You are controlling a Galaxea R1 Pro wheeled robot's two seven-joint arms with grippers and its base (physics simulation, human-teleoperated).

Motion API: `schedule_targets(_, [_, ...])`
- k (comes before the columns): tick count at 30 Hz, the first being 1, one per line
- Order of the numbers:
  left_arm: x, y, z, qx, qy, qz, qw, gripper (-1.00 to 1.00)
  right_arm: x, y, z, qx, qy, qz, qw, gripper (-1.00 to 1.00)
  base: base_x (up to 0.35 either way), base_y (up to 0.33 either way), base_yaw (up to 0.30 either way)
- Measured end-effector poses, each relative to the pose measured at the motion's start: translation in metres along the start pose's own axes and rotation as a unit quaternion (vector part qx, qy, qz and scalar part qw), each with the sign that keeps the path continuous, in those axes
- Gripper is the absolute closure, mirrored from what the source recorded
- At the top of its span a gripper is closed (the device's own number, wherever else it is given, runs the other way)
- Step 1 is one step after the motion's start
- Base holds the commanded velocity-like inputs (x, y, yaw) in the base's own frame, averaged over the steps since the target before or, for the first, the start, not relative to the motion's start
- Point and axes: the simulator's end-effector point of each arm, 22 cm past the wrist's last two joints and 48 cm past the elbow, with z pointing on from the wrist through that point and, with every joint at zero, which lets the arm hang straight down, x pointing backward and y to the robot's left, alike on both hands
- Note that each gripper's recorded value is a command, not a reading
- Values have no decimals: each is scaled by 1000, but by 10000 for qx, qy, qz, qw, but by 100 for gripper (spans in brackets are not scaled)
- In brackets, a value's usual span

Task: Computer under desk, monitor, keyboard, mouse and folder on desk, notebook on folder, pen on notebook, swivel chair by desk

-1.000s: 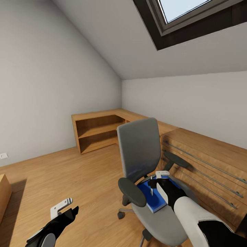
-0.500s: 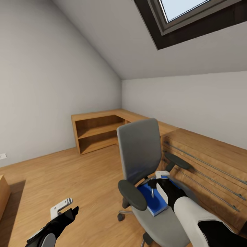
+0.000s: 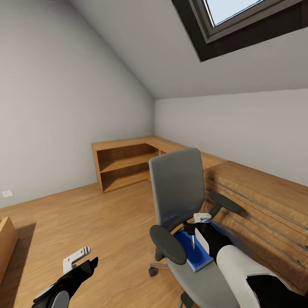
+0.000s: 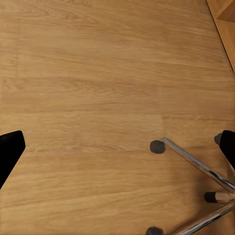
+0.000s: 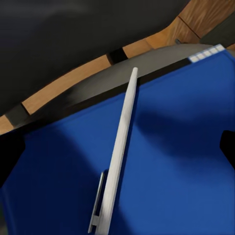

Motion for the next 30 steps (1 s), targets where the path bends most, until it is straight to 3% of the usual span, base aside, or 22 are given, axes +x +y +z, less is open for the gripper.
schedule_targets(14, [-1,0,0,-3,-19,-24,10000,-100,1,1,0,-16,8,-4,10000,-100,0,0,7])
schedule_targets(20, [3,-5,0,32,10,-47,10000,-100,6,3,-1,-35,153,3,9999,-100,0,0,0])
schedule_targets(30, [6,-10,-1,50,35,-150,9999,-100,2,1,0,-13,51,-13,10000,-100,0,0,0])
